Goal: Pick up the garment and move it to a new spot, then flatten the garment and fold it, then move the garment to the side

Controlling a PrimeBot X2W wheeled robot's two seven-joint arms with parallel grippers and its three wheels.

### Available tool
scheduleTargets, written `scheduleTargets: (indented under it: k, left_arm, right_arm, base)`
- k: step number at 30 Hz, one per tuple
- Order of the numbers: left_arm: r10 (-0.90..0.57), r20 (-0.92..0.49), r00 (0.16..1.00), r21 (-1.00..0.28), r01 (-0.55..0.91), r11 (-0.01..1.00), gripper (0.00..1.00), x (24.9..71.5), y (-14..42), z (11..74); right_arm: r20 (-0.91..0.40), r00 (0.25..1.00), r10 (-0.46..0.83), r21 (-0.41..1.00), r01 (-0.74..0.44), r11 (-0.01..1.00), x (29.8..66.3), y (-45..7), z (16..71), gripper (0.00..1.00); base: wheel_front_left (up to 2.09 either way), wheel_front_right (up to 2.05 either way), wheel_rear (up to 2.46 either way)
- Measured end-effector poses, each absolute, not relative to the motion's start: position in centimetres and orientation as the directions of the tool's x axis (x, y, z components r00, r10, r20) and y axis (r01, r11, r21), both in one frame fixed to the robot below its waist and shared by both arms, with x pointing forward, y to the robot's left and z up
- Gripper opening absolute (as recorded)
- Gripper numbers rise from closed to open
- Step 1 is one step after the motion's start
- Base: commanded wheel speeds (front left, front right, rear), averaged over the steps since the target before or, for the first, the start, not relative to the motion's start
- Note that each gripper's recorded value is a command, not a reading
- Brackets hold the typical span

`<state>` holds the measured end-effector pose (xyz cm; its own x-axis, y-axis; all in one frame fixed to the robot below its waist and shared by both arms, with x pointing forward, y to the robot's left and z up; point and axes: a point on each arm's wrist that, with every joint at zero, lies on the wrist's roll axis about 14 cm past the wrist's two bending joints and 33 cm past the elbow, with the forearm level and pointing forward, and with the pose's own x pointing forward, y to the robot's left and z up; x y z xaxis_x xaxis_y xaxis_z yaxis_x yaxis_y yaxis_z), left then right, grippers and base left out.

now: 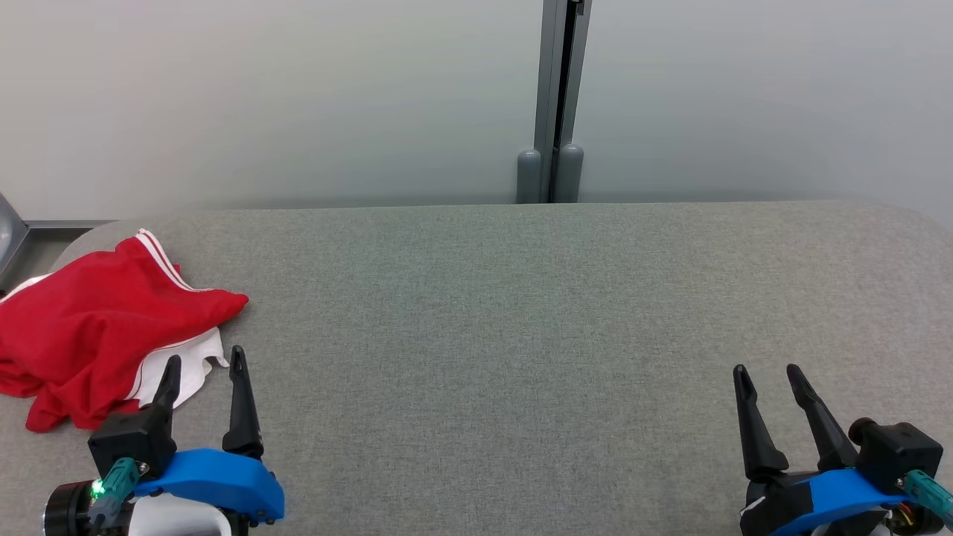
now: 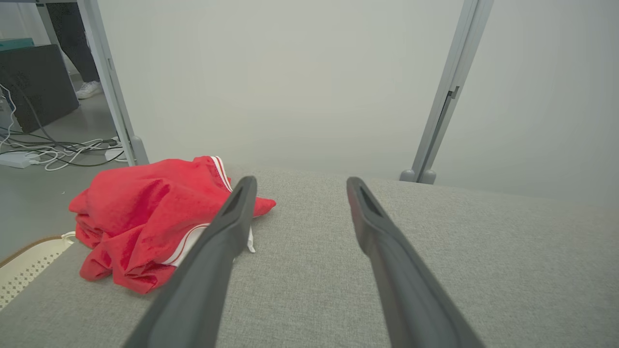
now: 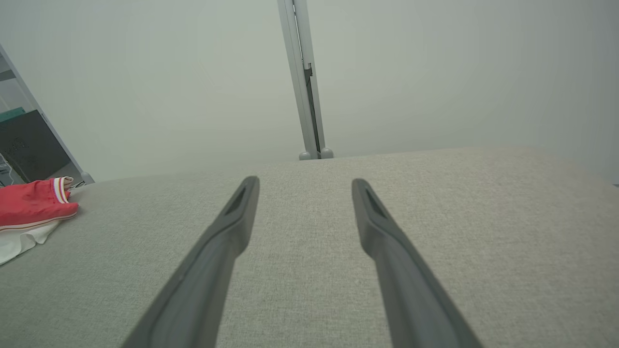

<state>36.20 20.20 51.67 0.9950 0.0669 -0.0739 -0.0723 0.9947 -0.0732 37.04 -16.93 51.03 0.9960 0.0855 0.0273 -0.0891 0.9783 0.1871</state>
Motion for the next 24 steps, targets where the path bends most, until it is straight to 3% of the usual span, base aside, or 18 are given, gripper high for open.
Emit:
scheduleTargets:
  k: [24]
  left_arm:
    - [0.118,-0.037,0.992,-0.076,-0.12,0.99,1.0,35.2,21.6,52.4]
  right_arm:
    - [0.024,0.993,0.119,0.189,-0.122,0.974,37.4,-15.8,50.9,1.0]
  base:
    - [0.0,0.0,0.0]
